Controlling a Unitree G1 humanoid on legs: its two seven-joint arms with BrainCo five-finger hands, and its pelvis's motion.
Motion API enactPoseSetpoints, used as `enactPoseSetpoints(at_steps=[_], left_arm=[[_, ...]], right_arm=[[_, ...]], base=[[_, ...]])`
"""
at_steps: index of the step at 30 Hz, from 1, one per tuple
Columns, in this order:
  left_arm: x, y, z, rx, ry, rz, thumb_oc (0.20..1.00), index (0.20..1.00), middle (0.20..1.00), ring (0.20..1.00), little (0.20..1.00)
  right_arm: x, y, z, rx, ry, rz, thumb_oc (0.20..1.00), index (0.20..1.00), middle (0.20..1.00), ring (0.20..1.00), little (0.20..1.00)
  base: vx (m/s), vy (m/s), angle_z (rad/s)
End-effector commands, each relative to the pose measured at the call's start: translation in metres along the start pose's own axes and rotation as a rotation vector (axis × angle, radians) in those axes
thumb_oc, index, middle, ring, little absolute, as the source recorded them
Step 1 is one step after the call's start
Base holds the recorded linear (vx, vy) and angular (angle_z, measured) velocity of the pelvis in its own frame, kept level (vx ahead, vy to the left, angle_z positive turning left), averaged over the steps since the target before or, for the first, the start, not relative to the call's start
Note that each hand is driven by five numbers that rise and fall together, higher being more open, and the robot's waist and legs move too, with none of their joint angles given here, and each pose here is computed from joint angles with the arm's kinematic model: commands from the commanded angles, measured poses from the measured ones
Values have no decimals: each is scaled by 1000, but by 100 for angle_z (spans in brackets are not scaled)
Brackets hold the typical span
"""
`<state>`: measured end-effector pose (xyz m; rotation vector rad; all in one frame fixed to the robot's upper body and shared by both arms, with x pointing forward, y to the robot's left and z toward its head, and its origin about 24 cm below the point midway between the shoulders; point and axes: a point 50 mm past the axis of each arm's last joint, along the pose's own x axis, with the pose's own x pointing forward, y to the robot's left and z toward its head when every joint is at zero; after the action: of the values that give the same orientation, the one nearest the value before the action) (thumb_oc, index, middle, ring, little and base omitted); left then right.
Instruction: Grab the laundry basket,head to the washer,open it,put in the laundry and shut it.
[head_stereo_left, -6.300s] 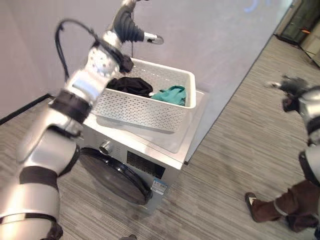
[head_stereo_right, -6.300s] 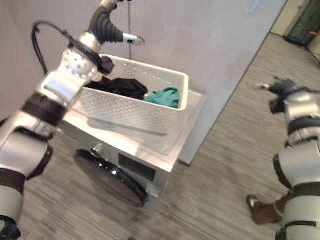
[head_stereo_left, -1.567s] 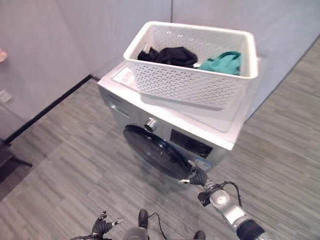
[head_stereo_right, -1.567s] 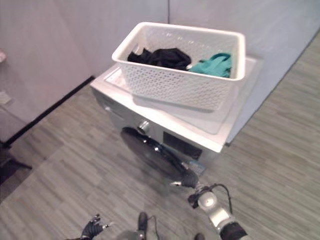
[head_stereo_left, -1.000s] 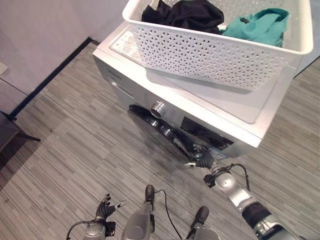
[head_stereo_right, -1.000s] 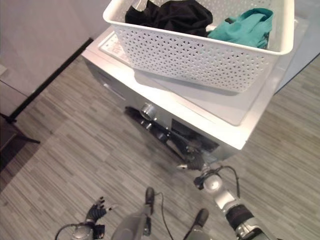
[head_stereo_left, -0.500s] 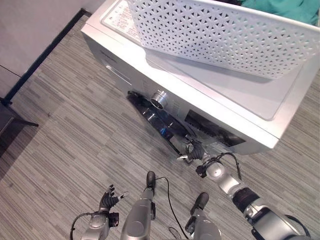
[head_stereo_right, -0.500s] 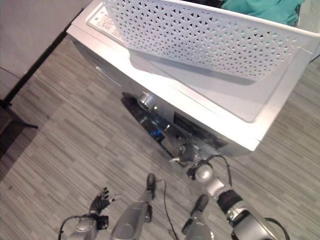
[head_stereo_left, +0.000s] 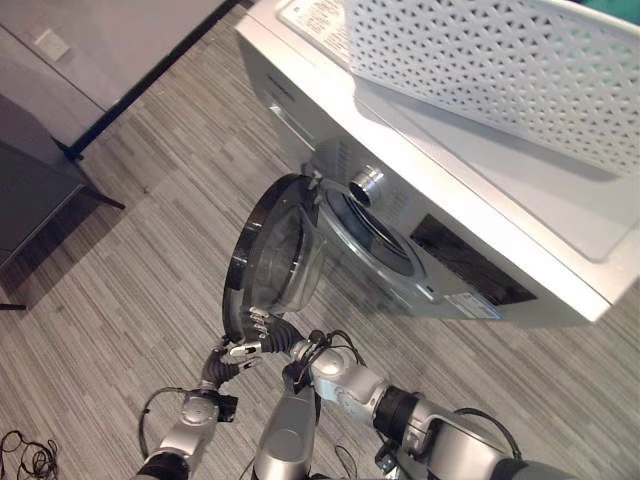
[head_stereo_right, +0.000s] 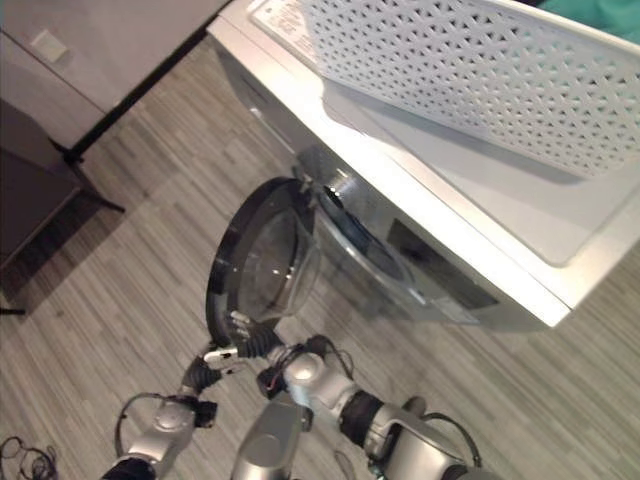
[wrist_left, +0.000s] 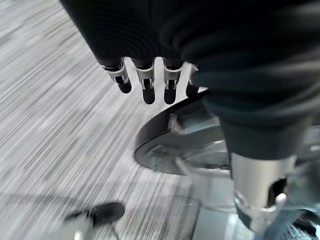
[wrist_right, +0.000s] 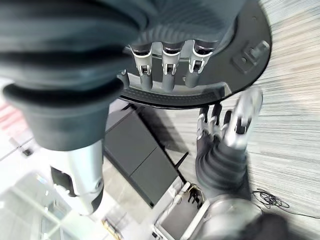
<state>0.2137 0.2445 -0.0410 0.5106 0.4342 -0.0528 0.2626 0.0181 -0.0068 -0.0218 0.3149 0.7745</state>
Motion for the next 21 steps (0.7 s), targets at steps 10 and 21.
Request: enactPoseSetpoints(at_steps=[10,21], left_arm=[[-107,101,184,1118,-540,-143,1000,1000,1000,1000,1000],[-164,90,286,962,-1093,-242,1000,1000,1000,1000,1000]], right_arm=[[-105,-92,-94,307,176,-376,1000,1000,1000,1000,1000],[-143,-117,-109,90,280,-399,1000,1000,1000,1000,1000]], base=[[58,-14,-31],[23,-10,-19]])
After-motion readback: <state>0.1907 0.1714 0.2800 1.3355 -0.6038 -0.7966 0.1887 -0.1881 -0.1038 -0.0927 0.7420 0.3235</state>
